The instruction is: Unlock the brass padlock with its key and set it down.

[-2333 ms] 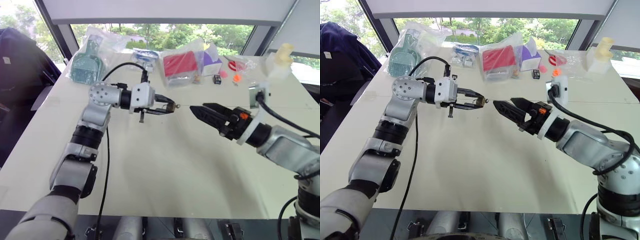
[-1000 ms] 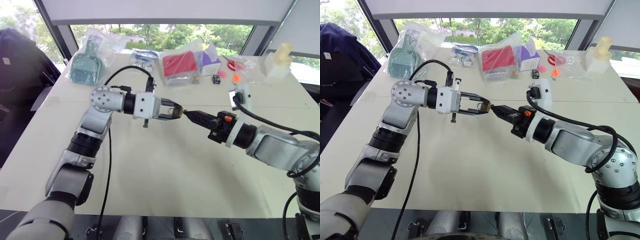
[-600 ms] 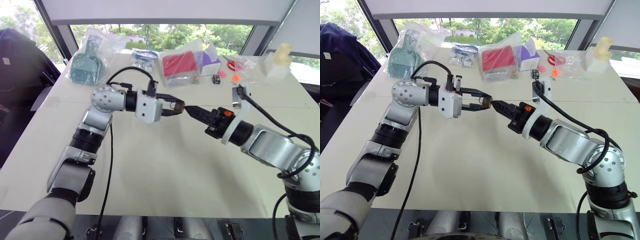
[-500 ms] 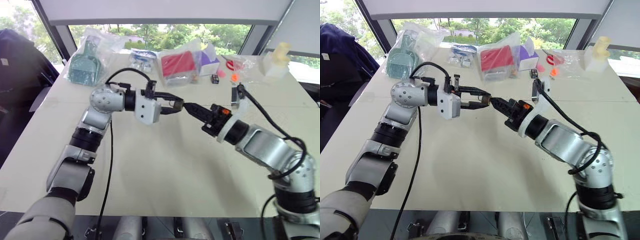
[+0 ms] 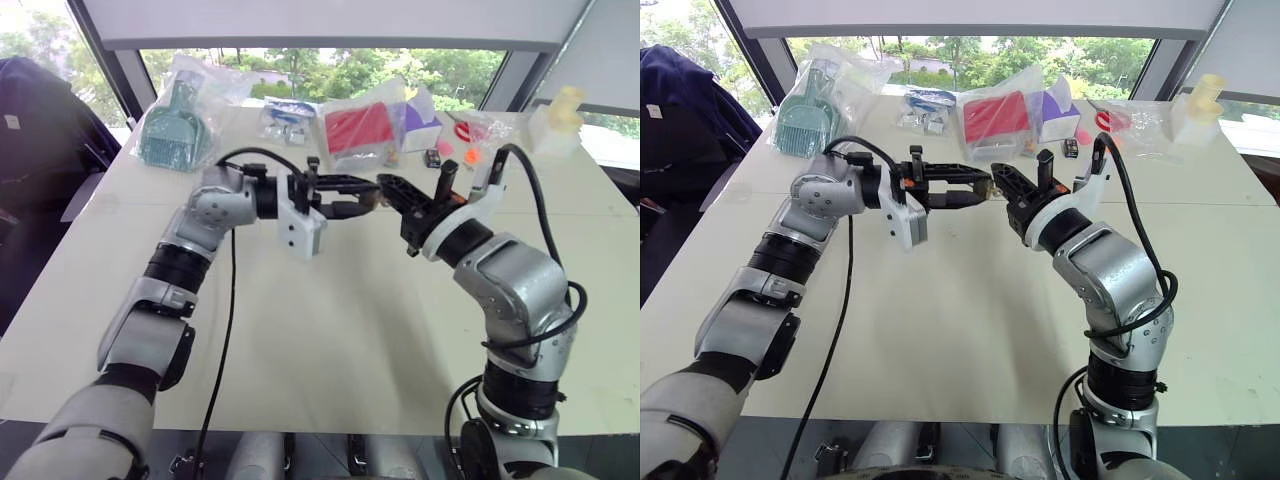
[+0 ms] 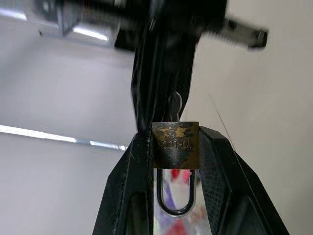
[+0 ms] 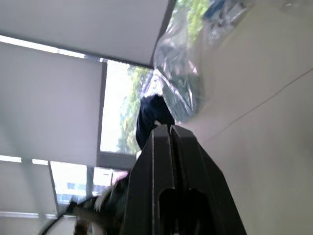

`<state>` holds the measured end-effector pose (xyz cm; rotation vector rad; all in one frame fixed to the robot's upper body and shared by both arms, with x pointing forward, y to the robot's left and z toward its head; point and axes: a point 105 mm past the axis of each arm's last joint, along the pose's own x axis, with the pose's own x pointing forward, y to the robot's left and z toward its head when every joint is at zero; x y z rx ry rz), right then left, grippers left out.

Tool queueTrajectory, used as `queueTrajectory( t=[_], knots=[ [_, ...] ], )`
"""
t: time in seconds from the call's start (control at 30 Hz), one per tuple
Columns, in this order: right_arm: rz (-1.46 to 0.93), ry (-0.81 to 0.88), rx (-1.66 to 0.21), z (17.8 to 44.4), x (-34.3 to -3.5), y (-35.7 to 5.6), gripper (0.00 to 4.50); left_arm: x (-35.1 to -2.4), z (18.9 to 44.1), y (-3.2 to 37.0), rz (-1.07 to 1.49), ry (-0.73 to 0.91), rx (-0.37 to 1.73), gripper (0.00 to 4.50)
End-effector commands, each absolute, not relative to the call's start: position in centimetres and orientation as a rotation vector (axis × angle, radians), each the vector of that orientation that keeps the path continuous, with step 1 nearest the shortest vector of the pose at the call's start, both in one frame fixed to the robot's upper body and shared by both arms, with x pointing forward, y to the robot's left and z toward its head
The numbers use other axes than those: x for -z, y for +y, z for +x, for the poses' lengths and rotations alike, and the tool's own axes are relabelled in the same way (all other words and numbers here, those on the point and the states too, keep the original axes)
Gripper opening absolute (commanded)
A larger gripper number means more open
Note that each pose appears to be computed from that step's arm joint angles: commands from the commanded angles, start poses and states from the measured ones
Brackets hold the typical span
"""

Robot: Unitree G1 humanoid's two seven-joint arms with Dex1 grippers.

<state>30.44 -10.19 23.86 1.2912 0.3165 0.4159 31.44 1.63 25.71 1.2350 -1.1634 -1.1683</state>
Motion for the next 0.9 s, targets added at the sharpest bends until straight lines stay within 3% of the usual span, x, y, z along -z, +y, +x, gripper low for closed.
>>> queueTrajectory(
  t=[0.03, 0.13, 0.3, 0.43, 0.53, 0.67, 0.77, 0.9],
  knots=[
    [1.22, 0.329, -0.375, 30.5, -23.6, -10.9, 0.02, -27.8, 31.0, 1.6, 1.222, -1.244, 1.113, 0.68],
    [1.03, 0.316, -0.389, 30.4, -23.2, -11.8, 0.02, -27.2, 32.0, 1.8, 1.195, -1.137, 1.148, 0.68],
    [0.969, 0.243, -0.402, 30.3, -24.0, -13.7, 0.02, -27.0, 33.1, 2.4, 1.181, -1.03, 1.176, 0.68],
    [0.504, 0.187, -0.569, 28.2, -24.7, -12.6, 0.02, -27.1, 33.9, 2.6, 1.146, -0.934, 1.208, 0.68],
    [0.16, 0.219, -0.686, 26.4, -22.7, -11.6, 0.02, -27.0, 34.2, 2.8, 1.134, -0.88, 1.238, 0.68],
    [0.162, 0.147, -0.692, 26.8, -23.0, -12.0, 0.02, -27.1, 34.2, 2.8, 1.131, -0.872, 1.247, 0.68],
    [0.196, 0.11, -0.701, 27.0, -23.5, -12.1, 1.25, -27.2, 34.2, 2.9, 1.132, -0.871, 1.249, 0.68],
    [0.228, 0.077, -0.673, 27.7, -24.0, -12.3, 3.28, -27.0, 33.6, 2.8, 1.153, -0.918, 1.246, 0.68]
  ],
)
